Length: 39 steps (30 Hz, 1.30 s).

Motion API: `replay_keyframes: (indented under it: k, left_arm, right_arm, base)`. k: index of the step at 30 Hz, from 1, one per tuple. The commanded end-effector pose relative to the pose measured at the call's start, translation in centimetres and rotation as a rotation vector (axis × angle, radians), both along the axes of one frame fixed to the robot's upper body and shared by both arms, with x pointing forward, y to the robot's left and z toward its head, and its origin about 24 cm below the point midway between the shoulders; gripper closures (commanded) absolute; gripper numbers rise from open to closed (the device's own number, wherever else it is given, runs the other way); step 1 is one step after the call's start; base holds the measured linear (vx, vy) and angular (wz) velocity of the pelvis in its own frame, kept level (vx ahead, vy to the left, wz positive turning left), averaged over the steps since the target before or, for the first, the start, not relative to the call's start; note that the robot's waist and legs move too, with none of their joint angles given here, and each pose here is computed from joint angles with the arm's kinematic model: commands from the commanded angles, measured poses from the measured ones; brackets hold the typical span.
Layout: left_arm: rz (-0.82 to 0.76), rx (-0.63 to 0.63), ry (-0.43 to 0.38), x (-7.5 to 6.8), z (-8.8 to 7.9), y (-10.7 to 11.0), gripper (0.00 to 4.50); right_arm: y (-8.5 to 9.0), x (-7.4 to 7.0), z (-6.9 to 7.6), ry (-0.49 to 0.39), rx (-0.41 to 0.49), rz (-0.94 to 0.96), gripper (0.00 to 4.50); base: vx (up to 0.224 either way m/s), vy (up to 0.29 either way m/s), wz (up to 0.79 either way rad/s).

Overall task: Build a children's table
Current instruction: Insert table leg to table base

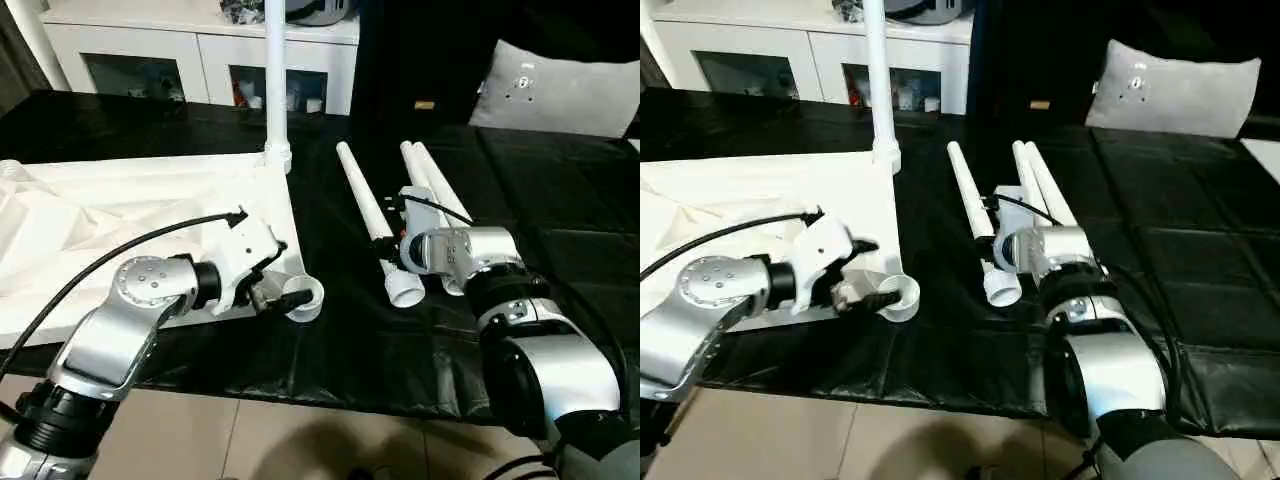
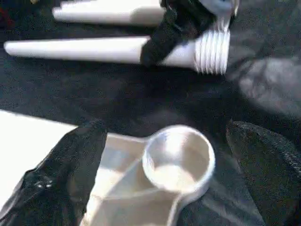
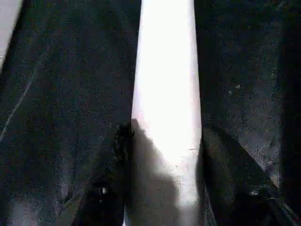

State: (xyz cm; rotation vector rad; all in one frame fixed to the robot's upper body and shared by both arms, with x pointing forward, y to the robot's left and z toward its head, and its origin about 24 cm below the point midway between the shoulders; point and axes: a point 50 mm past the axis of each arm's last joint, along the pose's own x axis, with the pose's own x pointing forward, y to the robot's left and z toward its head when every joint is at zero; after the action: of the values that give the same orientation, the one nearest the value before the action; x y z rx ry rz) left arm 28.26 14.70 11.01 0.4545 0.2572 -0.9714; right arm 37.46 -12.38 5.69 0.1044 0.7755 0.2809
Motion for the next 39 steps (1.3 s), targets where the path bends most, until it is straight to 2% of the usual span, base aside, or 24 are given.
replay_keyframes:
  k: [1,3,4,5,6,7,9,12,13,15,18,20,21,24,28,31,36,37,39]
  left_arm:
    - [0.041,-0.009,-0.055,0.6,0.4,0.2,0.00]
    - [0.068,-0.045,-0.077,0.9,0.4,0.1,0.00]
    - [0.077,-0.059,-0.081,1.0,0.5,0.1,0.00]
    - [0.105,-0.099,-0.103,1.4,0.8,-0.1,0.00]
    - [0.164,-0.179,-0.139,2.3,1.4,-0.5,0.00]
    - [0.164,-0.179,-0.139,2.3,1.4,-0.5,0.00]
    - [0.233,-0.278,-0.177,3.3,2.5,-1.0,0.00]
    - [0.297,-0.394,-0.229,4.5,4.1,-1.7,0.00]
    - [0.318,-0.489,-0.224,4.9,5.2,-2.0,0.00]
    - [0.331,-0.624,-0.202,5.4,6.6,-2.6,0.00]
    - [0.300,-0.816,-0.141,5.9,8.6,-3.6,0.00]
    - [0.275,-0.919,-0.098,6.0,9.6,-4.2,0.00]
    - [0.239,-1.026,-0.051,6.0,10.5,-4.9,0.00]
    - [0.197,-1.081,-0.008,5.9,11.1,-5.7,0.00]
    - [0.167,-1.086,0.047,5.7,10.9,-6.6,0.00]
    - [0.165,-1.086,0.063,5.7,10.9,-6.8,0.00]
    - [0.144,-1.084,0.067,5.4,11.1,-7.1,0.00]
    - [0.163,-1.047,0.038,5.4,11.0,-7.3,0.00]
    - [0.226,-0.941,-0.048,5.6,10.5,-7.8,0.18]
  right_arm:
    - [-0.1,0.1,0.0,-0.113,0.063,0.004,2.65]
    - [0.0,0.3,0.7,-0.205,0.140,0.018,2.65]
    - [0.0,0.4,0.9,-0.220,0.170,0.016,2.65]
    - [0.1,0.5,1.4,-0.258,0.238,0.014,2.65]
    - [0.2,0.6,2.8,-0.342,0.380,0.024,2.65]
    - [0.2,0.6,2.8,-0.342,0.380,0.024,2.65]
    - [0.1,0.4,4.8,-0.464,0.563,0.054,2.65]
    - [-0.2,-0.6,7.0,-0.601,0.799,0.115,2.66]
    - [-0.3,-1.1,7.6,-0.637,0.872,0.150,2.66]
    - [-0.5,-1.8,8.5,-0.685,0.965,0.204,2.66]
    - [-0.2,-3.0,9.3,-0.696,1.065,0.315,2.66]
    - [0.2,-3.7,9.6,-0.693,1.093,0.377,2.66]
    - [0.7,-4.3,9.7,-0.686,1.118,0.430,2.66]
    - [1.2,-4.9,9.8,-0.679,1.136,0.463,2.66]
    - [2.2,-5.6,9.7,-0.651,1.160,0.513,2.66]
    - [2.7,-5.7,9.5,-0.634,1.145,0.526,2.66]
    - [3.7,-5.8,9.1,-0.634,1.023,0.549,2.66]
    - [4.2,-5.7,8.9,-0.647,0.969,0.545,2.66]
    - [5.3,-5.0,8.6,-0.719,0.762,0.510,2.66]
  base:
    - [0.000,0.000,0.00]
    - [0.000,0.000,0.00]
    - [0.000,0.000,0.00]
    - [0.000,0.000,0.00]
    - [0.000,0.000,0.00]
    - [0.000,0.000,0.00]
    - [0.000,0.000,0.00]
    - [0.000,0.000,0.00]
    - [0.000,0.000,0.00]
    - [0.000,0.000,0.00]
    - [0.000,0.000,0.00]
    - [0.000,0.000,0.00]
    - [0.000,0.000,0.00]
    - [0.000,0.000,0.00]
    - [0.000,0.000,0.00]
    - [0.000,0.000,0.00]
    - [0.000,0.000,0.00]
    - [0.000,0.000,0.00]
    - [0.000,0.000,0.00]
